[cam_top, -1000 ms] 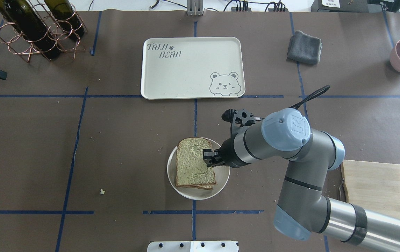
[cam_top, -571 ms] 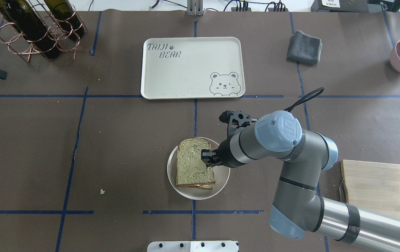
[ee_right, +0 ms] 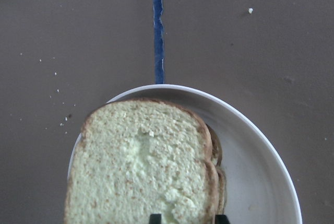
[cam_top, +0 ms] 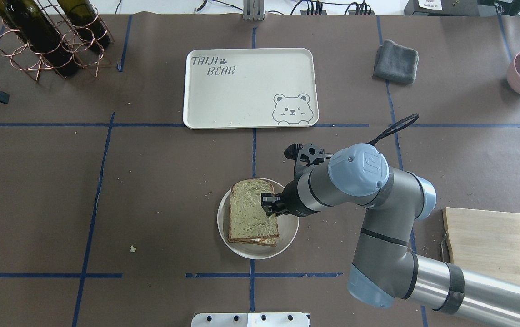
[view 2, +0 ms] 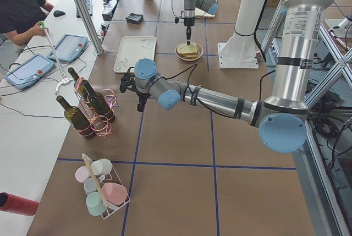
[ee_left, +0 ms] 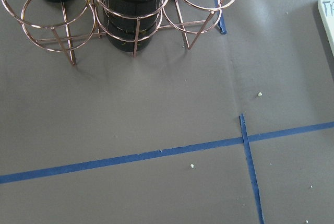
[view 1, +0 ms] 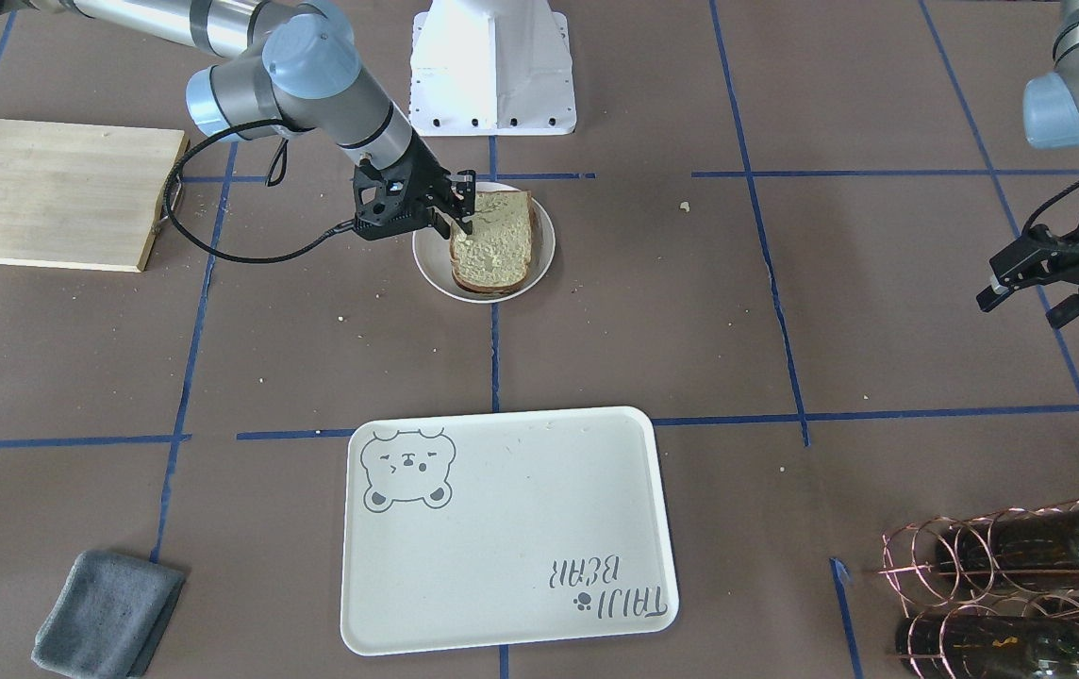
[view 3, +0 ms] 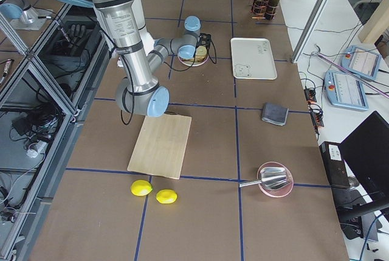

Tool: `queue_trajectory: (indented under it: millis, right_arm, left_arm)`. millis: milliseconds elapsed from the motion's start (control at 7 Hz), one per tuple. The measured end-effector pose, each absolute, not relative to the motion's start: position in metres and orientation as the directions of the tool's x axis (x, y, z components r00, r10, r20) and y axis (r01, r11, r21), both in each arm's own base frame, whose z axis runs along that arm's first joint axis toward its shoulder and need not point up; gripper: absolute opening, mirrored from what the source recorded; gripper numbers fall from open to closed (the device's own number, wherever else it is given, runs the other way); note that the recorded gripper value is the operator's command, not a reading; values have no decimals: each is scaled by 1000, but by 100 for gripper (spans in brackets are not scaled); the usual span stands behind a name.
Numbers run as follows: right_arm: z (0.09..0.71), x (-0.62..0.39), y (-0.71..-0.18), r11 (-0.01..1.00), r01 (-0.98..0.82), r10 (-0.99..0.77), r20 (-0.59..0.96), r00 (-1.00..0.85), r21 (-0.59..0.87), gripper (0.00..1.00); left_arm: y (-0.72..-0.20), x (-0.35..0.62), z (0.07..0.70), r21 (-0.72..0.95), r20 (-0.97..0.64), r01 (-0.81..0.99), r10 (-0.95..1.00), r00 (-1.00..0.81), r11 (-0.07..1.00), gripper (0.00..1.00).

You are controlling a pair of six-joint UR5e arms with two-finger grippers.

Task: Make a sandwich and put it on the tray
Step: 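Lower the bread onto the egg and open the right gripper, then raise the right gripper away while the left arm reaches toward the plate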

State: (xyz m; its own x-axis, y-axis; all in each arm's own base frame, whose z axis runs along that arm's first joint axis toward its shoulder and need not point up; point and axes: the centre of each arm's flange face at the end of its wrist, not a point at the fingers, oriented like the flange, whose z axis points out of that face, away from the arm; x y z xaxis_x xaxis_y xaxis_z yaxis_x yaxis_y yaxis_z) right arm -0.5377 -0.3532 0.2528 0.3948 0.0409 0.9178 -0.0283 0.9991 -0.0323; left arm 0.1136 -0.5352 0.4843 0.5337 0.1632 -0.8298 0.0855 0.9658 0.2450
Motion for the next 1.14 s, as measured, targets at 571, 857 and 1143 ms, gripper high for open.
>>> queue_trajectory:
  millis: [571,857,1143]
  right_arm:
    - [239,-475,-406,991,-70,129,900,417,-109,100]
    - [244,-434,-436,976,-146,212,834,510,-159,100]
    - [269,-403,-467,988,-145,136,754,643,-55,100]
  left_arm:
    - [-535,146,447,209,-852,113,124,509,971,100]
    - [-504,224,398,157,-868,131,74,491,979,100]
    - [-468,309,359,93,-878,140,15,478,986,100]
